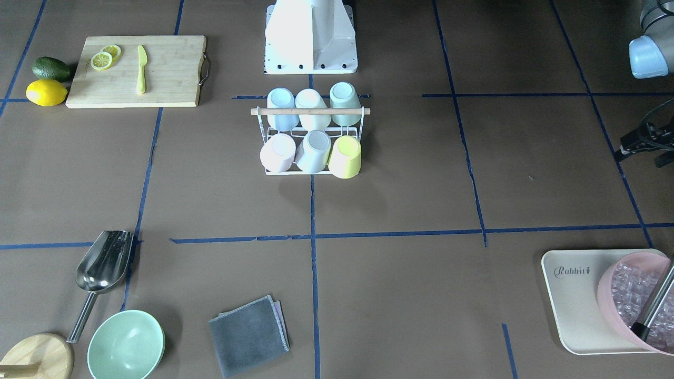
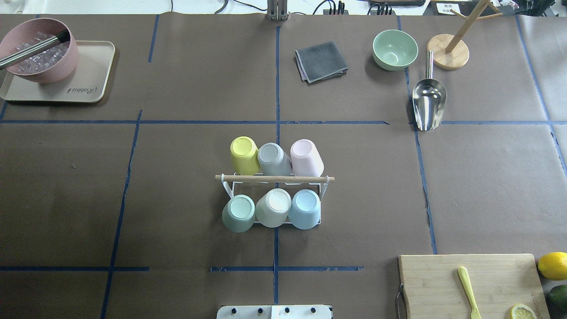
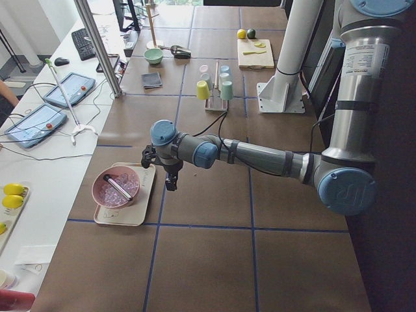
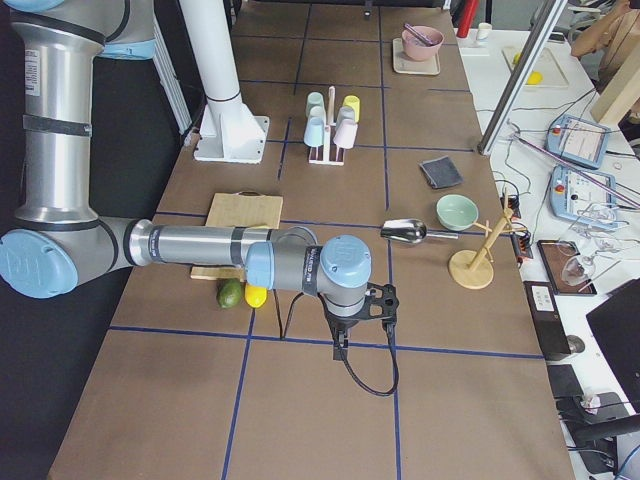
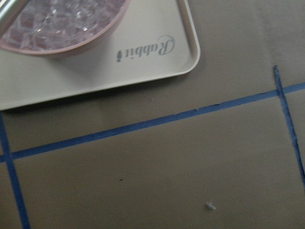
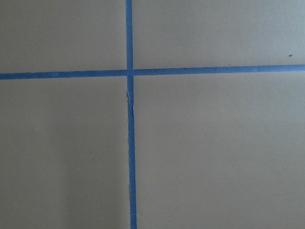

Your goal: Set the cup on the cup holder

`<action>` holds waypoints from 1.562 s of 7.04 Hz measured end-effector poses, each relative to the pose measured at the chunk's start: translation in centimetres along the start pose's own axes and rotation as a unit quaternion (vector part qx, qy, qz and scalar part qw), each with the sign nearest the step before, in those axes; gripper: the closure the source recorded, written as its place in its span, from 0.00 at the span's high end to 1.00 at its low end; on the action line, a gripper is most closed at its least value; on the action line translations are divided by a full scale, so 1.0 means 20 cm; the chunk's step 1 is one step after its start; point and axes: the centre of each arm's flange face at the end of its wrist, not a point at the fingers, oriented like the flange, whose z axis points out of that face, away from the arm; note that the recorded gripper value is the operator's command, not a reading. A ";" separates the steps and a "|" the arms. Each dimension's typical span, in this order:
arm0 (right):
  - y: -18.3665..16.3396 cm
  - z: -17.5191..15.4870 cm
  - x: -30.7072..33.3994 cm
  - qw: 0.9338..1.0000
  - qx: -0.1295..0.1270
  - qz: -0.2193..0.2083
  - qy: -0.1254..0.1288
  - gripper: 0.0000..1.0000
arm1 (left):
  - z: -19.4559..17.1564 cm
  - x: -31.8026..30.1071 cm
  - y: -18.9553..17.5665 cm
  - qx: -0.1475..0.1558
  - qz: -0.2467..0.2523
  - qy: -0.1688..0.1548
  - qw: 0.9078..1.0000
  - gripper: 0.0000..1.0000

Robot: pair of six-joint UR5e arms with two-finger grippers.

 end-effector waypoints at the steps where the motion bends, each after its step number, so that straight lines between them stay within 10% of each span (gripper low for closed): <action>1: 0.00 0.00 0.01 1.000 -0.001 -0.018 0.002 1.00 | -0.07 -0.17 0.03 -0.015 -0.008 -0.009 1.000 1.00; 6: 0.01 0.07 0.05 0.999 -0.016 -0.034 0.010 1.00 | -0.27 -0.68 0.31 -0.013 -0.088 -0.011 0.996 1.00; 11: 0.02 0.09 0.06 0.999 -0.018 -0.033 0.010 1.00 | -0.22 -0.75 0.37 -0.028 -0.001 -0.043 0.999 1.00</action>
